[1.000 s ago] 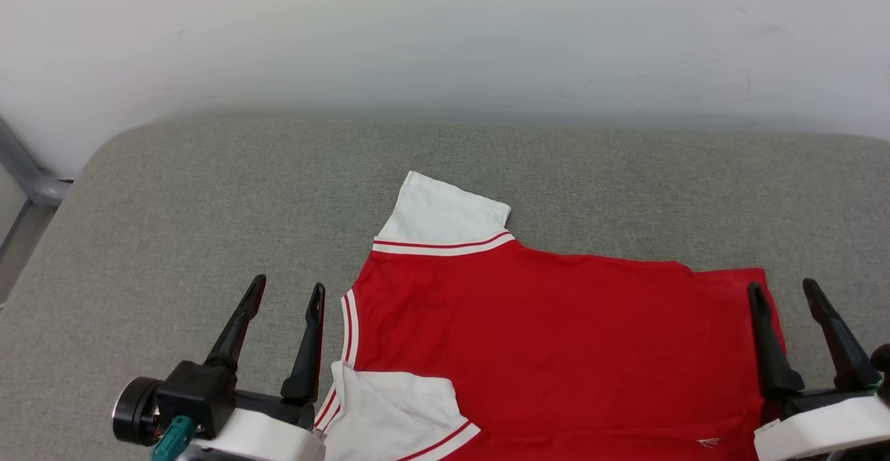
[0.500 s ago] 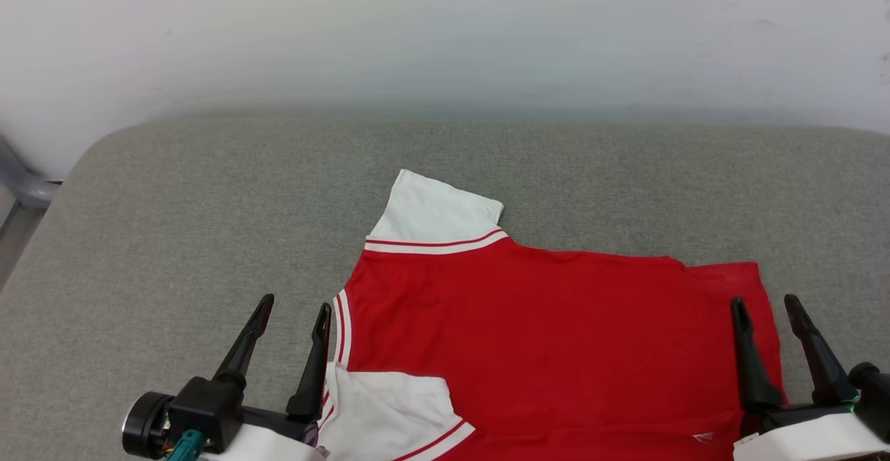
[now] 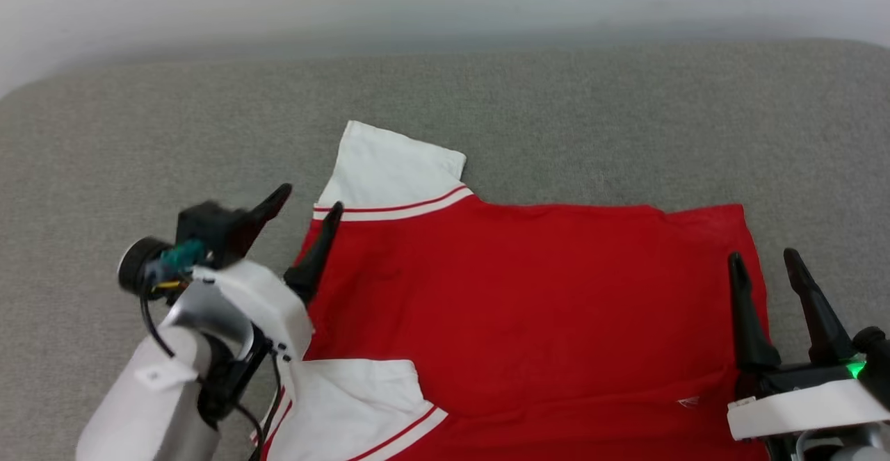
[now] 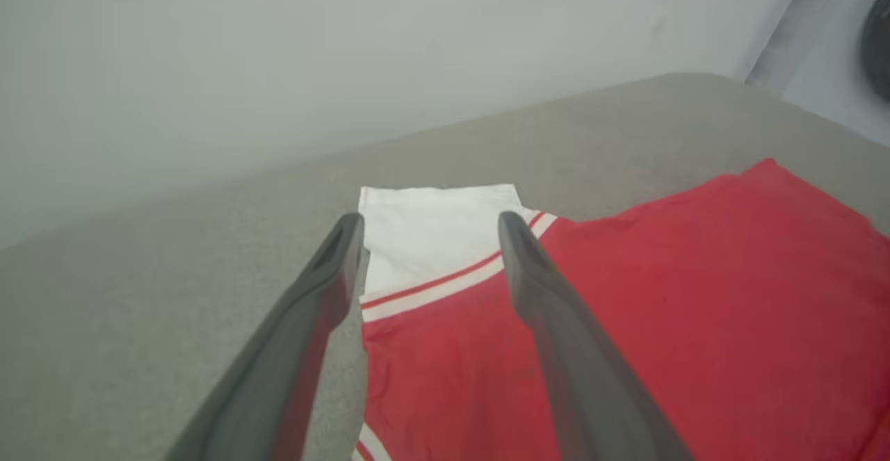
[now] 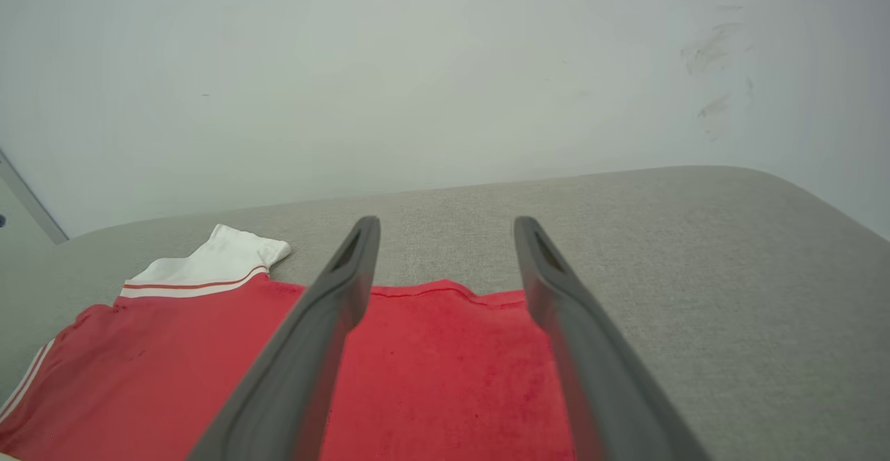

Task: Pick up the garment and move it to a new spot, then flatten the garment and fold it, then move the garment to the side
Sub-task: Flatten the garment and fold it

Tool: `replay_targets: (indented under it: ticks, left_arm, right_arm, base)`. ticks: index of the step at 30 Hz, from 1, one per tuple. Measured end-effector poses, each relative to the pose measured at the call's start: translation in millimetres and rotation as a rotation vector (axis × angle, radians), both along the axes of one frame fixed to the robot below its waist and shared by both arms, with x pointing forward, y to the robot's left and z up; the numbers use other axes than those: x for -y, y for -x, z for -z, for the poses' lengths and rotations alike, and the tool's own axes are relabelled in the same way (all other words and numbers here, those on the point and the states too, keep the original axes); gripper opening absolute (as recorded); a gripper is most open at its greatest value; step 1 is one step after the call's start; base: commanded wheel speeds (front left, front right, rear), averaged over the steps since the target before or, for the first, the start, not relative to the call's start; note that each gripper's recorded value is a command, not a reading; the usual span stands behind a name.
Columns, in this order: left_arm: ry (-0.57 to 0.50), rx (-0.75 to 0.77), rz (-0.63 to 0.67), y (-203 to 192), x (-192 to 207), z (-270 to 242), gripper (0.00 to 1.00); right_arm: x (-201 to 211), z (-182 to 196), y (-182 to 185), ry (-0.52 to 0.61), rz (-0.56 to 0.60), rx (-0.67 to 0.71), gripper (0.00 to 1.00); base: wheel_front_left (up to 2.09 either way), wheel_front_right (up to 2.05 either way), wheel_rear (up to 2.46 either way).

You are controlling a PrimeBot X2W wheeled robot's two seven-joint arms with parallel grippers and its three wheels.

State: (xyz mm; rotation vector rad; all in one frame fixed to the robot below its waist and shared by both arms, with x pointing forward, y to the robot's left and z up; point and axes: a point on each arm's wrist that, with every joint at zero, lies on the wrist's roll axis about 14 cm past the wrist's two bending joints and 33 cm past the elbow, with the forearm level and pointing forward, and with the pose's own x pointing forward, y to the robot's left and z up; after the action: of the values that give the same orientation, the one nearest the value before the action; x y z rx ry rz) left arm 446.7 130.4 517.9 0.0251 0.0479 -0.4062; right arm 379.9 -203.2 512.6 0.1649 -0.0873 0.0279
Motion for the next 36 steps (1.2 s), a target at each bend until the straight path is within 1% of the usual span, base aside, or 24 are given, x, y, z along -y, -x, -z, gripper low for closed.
replay_targets:
  ticks: [3, 6, 8, 12, 16, 18, 27, 31, 35, 36]
  left_arm:
    - [0.02, -0.154, 0.09, -23, 22, 10, 1.0]
    - [-0.097, -0.243, 0.13, -54, 17, 15, 1.0]
    - [-0.12, -0.325, 0.149, -68, 19, 25, 1.0]
    - [-0.2, -0.478, 0.181, -94, 23, 46, 1.0]
    - [-0.263, -0.584, 0.179, -117, 19, 66, 1.0]
    - [-0.271, -0.643, 0.183, -125, 21, 78, 1.0]
    - [-0.3, -0.77, 0.151, -158, 19, 115, 1.0]
    - [-0.349, -0.812, 0.126, -164, 13, 136, 1.0]
    - [-0.321, -0.847, 0.128, -167, 17, 148, 1.0]
    - [-0.326, -0.854, 0.125, -167, 16, 150, 0.91]
  right_arm:
    - [3, 2, -8, -0.001, 0.013, 0.001, 1.0]
    - [4, 8, -13, 0.0, 0.018, -0.012, 1.0]
    - [4, 14, -17, -0.003, 0.024, -0.025, 1.0]
    - [11, 24, -25, 0.004, 0.047, -0.048, 1.0]
    - [12, 38, -30, 0.003, 0.056, -0.078, 1.0]
    - [14, 44, -30, 0.003, 0.065, -0.096, 1.0]
    - [21, 63, -38, 0.004, 0.095, -0.136, 1.0]
    - [25, 71, -39, 0.009, 0.107, -0.156, 1.0]
    - [27, 76, -39, 0.014, 0.115, -0.17, 1.0]
    - [28, 77, -39, 0.015, 0.116, -0.171, 1.0]
  base:
    - [0.0, 0.0, 0.0]
    - [0.0, 0.0, 0.0]
    - [0.0, 0.0, 0.0]
    - [0.0, 0.0, 0.0]
    - [0.0, 0.0, 0.0]
    - [0.0, 0.0, 0.0]
    - [0.0, 0.0, 0.0]
    - [0.0, 0.0, 0.0]
    - [0.0, 0.0, 0.0]
    - [0.0, 0.0, 0.0]
